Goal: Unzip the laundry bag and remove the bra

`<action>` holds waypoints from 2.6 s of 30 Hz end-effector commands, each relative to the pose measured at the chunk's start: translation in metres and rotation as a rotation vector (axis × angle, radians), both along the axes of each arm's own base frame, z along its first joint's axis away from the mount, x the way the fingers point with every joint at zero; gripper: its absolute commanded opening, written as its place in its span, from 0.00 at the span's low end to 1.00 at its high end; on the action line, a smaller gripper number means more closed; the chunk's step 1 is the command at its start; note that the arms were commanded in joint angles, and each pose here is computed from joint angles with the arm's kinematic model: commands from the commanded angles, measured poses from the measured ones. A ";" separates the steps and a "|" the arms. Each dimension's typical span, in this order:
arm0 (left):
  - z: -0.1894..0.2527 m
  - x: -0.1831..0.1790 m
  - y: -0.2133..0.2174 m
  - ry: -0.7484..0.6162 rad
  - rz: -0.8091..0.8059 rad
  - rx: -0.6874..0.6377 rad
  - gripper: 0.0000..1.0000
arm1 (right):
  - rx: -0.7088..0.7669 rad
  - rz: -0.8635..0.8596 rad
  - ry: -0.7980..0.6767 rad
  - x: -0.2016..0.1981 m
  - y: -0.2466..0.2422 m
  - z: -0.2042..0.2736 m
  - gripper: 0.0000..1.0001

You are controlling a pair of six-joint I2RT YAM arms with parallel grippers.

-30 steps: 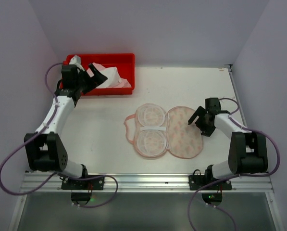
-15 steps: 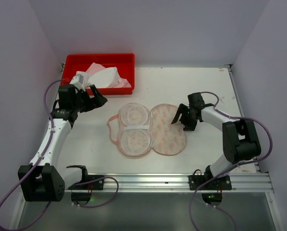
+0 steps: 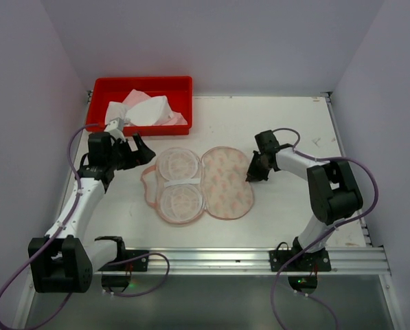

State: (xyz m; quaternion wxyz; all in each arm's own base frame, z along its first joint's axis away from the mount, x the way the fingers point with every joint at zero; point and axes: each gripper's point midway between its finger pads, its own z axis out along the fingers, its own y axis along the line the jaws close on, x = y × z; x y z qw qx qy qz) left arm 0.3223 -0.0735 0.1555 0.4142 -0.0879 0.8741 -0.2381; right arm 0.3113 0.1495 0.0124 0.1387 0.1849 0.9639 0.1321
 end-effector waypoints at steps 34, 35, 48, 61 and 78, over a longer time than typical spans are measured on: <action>-0.009 -0.002 0.001 -0.010 -0.029 0.023 1.00 | 0.327 0.541 -0.227 -0.014 0.165 0.144 0.00; -0.009 -0.002 0.001 -0.010 -0.029 0.023 1.00 | 0.347 0.564 -0.225 -0.019 0.177 0.142 0.00; -0.008 -0.002 0.002 -0.010 -0.022 0.029 1.00 | 0.474 0.534 -0.089 -0.028 0.217 0.084 0.62; 0.076 -0.012 0.026 -0.134 0.119 0.097 1.00 | 0.156 0.298 -0.627 0.035 0.079 0.233 0.99; 0.259 -0.103 0.071 -0.559 0.336 0.267 1.00 | -0.215 -0.197 -1.358 -0.127 -0.143 0.399 0.99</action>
